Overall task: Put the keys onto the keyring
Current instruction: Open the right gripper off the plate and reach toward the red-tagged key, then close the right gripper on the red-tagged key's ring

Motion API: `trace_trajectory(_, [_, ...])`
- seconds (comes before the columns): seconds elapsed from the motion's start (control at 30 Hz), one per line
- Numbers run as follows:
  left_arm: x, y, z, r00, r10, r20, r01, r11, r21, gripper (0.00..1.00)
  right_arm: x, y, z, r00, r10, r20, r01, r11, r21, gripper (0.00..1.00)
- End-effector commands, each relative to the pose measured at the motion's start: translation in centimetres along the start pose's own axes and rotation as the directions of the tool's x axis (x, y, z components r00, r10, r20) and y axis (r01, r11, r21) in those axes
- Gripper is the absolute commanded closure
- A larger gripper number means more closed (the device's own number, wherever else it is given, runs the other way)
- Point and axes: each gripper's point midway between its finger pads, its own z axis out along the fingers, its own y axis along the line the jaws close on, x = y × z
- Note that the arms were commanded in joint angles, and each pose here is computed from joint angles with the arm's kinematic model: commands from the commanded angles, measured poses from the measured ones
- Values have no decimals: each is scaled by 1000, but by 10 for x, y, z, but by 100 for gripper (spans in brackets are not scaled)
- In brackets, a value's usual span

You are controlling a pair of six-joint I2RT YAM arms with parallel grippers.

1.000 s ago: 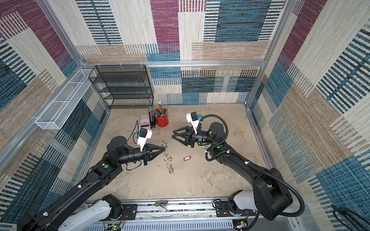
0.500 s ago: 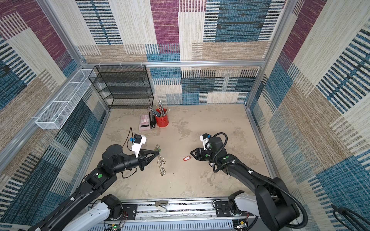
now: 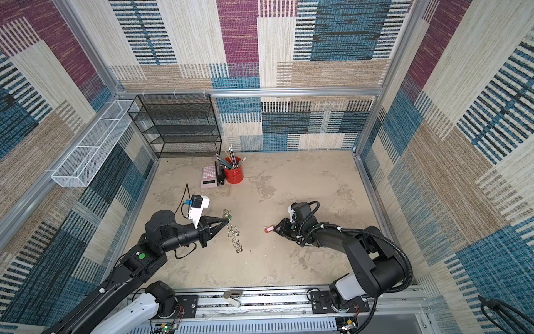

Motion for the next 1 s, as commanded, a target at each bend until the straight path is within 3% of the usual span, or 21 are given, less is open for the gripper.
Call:
trace_trajectory(0.0, [-9, -7, -1, 999, 31, 29, -32, 999, 28, 100, -14, 8, 5, 999, 32, 34, -32, 999, -18, 63])
trace_trajectory(0.4, [-12, -12, -6, 998, 47, 45, -49, 998, 41, 100, -22, -2, 12, 992, 113, 53, -115, 993, 33, 77])
trace_trajectory(0.77, [-12, -15, -7, 998, 52, 46, -54, 997, 56, 100, -28, 0, 16, 993, 103, 62, -104, 994, 27, 90])
trace_trajectory(0.97, [-12, -14, -7, 998, 52, 46, -54, 997, 50, 100, -31, 2, 11, 992, 93, 90, -95, 995, 24, 92])
